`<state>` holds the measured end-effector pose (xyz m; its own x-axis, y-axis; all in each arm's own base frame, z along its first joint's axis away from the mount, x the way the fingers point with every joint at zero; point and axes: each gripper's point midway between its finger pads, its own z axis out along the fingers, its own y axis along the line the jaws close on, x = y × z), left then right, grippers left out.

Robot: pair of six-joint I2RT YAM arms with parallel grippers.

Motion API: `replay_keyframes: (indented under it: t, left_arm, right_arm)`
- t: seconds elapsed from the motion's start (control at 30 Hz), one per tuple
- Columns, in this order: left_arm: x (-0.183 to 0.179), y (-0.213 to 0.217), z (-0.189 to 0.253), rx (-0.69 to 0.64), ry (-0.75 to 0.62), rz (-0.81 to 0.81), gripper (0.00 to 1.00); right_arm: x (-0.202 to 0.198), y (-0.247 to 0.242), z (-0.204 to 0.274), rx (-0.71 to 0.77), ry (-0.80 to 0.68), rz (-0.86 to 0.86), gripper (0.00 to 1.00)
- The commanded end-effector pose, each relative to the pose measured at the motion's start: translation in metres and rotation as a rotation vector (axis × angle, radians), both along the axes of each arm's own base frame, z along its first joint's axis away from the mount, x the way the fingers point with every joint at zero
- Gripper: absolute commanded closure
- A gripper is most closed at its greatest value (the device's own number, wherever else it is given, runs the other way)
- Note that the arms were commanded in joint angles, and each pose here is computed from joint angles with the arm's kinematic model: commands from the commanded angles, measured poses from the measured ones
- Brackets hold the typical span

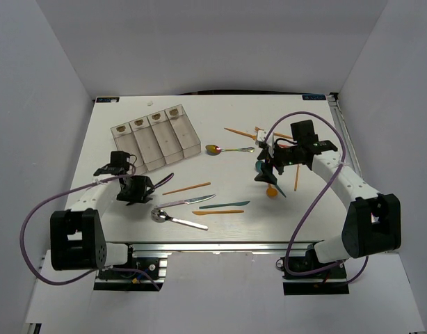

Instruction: Sort the eating utensils into containers

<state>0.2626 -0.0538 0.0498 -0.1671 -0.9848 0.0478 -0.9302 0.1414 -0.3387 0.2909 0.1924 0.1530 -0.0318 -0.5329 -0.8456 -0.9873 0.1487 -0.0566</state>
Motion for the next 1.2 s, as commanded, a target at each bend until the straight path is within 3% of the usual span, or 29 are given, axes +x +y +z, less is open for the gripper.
replay_keyframes:
  t: [0.0, 0.23, 0.67, 0.87, 1.17]
  left_arm:
    - [0.015, 0.001, 0.012, -0.021, 0.005, 0.072, 0.44]
    - [0.035, -0.002, -0.005, -0.039, 0.085, 0.106, 0.35]
    - [0.052, -0.013, -0.023, -0.021, 0.15, 0.161, 0.36]
    - [0.037, -0.008, -0.038, -0.004, 0.204, 0.234, 0.42]
    - [0.041, -0.003, -0.043, 0.012, 0.212, 0.283, 0.36]
  right_arm:
    - [0.001, 0.001, 0.002, 0.009, -0.012, -0.008, 0.11]
    - [0.003, -0.001, -0.003, 0.0, -0.005, -0.021, 0.11]
    - [0.005, -0.004, -0.01, -0.019, 0.007, -0.029, 0.11]
    - [0.006, -0.004, -0.01, -0.02, 0.006, -0.031, 0.11]
    - [0.005, -0.005, -0.012, -0.021, 0.016, -0.029, 0.11]
